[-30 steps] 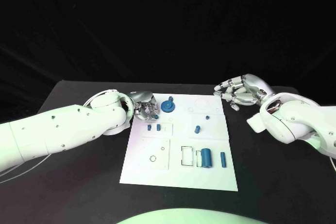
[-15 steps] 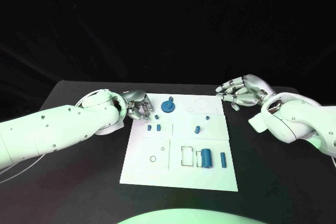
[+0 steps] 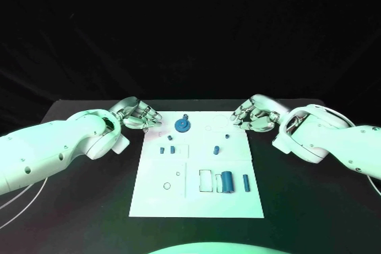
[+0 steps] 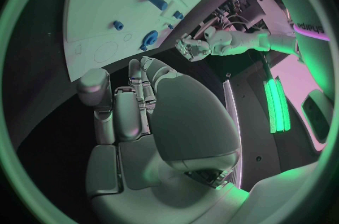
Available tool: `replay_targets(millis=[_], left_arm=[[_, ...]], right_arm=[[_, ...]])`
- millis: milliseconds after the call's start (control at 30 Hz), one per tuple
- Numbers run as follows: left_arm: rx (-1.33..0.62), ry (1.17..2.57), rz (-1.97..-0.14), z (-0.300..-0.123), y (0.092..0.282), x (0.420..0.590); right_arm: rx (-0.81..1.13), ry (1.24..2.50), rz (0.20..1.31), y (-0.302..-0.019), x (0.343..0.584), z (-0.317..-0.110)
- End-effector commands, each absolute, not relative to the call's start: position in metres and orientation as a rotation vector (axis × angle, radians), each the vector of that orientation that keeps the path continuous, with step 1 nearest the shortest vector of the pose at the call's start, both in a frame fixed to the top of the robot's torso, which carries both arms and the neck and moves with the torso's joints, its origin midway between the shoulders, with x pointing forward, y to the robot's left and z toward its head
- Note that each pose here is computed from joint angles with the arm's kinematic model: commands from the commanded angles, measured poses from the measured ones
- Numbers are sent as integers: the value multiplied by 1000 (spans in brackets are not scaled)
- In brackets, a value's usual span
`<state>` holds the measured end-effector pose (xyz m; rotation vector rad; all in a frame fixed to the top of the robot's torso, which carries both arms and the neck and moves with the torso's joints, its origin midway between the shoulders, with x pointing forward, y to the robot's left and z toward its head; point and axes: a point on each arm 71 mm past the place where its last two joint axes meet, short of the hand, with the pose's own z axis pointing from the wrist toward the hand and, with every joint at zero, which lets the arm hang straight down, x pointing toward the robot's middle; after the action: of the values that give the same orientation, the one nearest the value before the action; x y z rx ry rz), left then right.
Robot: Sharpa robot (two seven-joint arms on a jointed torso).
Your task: Assemble the parts on the task board
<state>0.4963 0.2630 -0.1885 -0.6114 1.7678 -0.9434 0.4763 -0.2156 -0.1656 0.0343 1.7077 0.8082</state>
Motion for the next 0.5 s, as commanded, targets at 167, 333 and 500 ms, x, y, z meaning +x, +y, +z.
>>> replay_targets(millis=[167,333,500], left_arm=[[-1033,1546,-1278,-182,267,491],[-1076,1517,-1325,-181,264,486],[-1105,1492,-1352,-179,263,484]], right_arm=[[-367,1657,472,-199,474,-168],[-437,1621,417,-188,473,-169],[-472,1611,379,-180,472,-172]])
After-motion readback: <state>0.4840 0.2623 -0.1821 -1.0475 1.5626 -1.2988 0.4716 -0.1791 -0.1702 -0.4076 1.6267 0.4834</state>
